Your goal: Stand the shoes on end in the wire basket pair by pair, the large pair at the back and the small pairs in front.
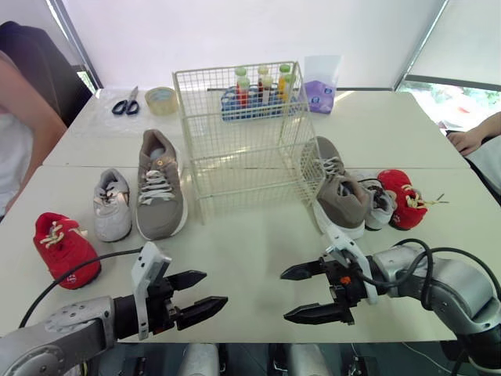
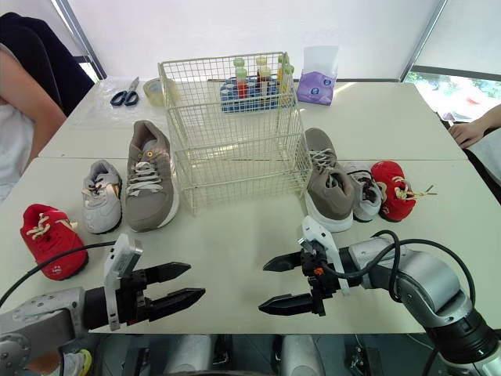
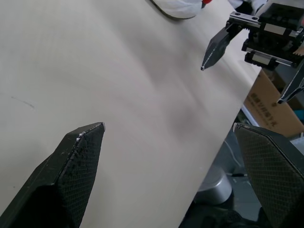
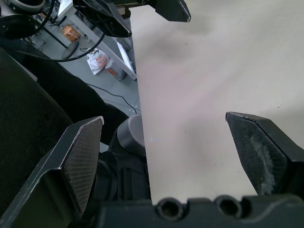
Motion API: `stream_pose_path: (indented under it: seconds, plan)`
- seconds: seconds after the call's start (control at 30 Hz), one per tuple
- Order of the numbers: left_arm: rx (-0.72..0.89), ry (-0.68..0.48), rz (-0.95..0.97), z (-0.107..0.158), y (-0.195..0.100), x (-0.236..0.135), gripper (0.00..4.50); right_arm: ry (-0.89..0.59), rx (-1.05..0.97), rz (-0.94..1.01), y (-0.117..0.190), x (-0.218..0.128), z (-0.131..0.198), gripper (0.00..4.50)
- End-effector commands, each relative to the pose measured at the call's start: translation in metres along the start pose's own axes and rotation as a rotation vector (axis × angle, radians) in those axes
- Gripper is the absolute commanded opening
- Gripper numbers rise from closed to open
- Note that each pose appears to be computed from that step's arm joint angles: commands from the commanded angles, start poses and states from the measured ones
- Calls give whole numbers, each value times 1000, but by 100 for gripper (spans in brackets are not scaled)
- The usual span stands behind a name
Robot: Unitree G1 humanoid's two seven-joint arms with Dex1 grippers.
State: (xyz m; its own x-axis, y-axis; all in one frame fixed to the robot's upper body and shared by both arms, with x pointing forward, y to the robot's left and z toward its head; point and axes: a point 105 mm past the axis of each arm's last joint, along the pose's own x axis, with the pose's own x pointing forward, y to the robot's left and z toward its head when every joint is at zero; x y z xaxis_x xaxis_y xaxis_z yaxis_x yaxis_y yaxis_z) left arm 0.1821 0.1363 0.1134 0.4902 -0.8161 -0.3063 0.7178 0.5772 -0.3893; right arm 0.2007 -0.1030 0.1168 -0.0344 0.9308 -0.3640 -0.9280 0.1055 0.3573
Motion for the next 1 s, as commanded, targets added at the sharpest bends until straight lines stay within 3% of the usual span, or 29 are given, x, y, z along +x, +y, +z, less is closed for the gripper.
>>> stream_pose_path:
  seconds: [0.03, 0.53, 0.77, 0.9, 1.0]
  plan:
    - [37, -22, -17, 5, -4, 1, 449, -2, -42, 16, 6, 2, 6, 450]
    - [28, -40, -38, 9, -2, 2, 449, -43, -72, -6, 1, 2, 15, 450]
    - [54, -25, -16, 10, 4, -1, 449, 43, -132, -25, -2, -9, 19, 450]
    - [119, 54, -50, 9, 1, -11, 449, 75, -223, -15, 7, -29, 50, 450]
    - [202, 131, -108, 19, -1, -23, 449, 52, -347, -47, 8, -51, 98, 450]
